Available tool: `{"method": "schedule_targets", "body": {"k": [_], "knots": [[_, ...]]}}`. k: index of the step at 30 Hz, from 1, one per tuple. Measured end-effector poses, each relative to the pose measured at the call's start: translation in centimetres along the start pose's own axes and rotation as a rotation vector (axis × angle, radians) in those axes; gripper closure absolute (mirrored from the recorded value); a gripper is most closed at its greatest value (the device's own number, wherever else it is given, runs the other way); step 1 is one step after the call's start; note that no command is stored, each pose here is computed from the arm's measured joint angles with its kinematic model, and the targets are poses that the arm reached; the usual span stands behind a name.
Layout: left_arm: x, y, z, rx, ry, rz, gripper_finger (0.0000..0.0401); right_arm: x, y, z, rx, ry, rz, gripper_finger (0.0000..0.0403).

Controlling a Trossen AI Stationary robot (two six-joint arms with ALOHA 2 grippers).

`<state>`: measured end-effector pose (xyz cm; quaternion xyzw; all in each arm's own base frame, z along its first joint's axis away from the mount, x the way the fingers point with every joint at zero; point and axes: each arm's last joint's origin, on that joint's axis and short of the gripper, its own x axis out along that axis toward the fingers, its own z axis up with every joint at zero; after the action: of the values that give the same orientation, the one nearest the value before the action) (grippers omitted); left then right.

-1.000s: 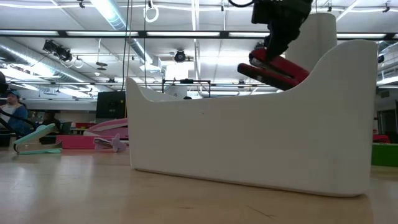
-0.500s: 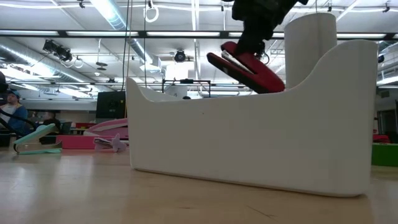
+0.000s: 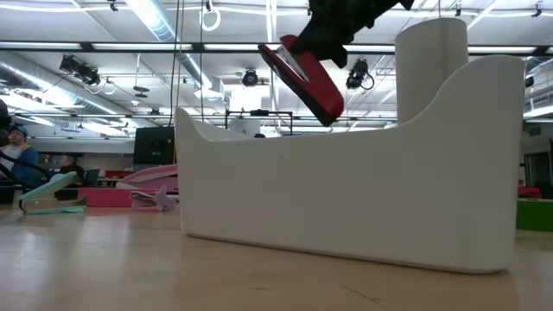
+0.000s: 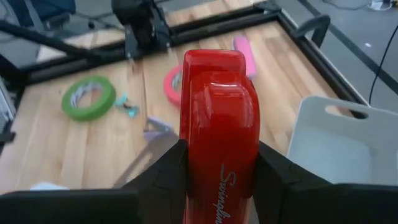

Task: Pick and place Stapler, Stapler remover, tape
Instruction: Put the red stapler into the black bin

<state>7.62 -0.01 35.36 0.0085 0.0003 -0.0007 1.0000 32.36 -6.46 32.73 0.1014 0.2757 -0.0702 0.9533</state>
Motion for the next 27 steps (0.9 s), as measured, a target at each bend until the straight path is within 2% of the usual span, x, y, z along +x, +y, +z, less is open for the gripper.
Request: {"method": "schedule_targets", "body": {"k": [15,20,27], "knots": [[0.0,0.0,0.0,0.0,0.0,0.0,0.0367,3.9,0.5,-0.6,0.057,-0.01,0.034,0.0275],[0.0,0.0,0.0,0.0,0.0,0.0,0.0367,5.0,1.2,-0.9,-0.124,-0.007,0.139,0.0275],[0.0,0.0,0.0,0.0,0.0,0.0,0.0367,5.3,2.3,-1.5,-0.561,-0.01,0.194,0.0275]]}}
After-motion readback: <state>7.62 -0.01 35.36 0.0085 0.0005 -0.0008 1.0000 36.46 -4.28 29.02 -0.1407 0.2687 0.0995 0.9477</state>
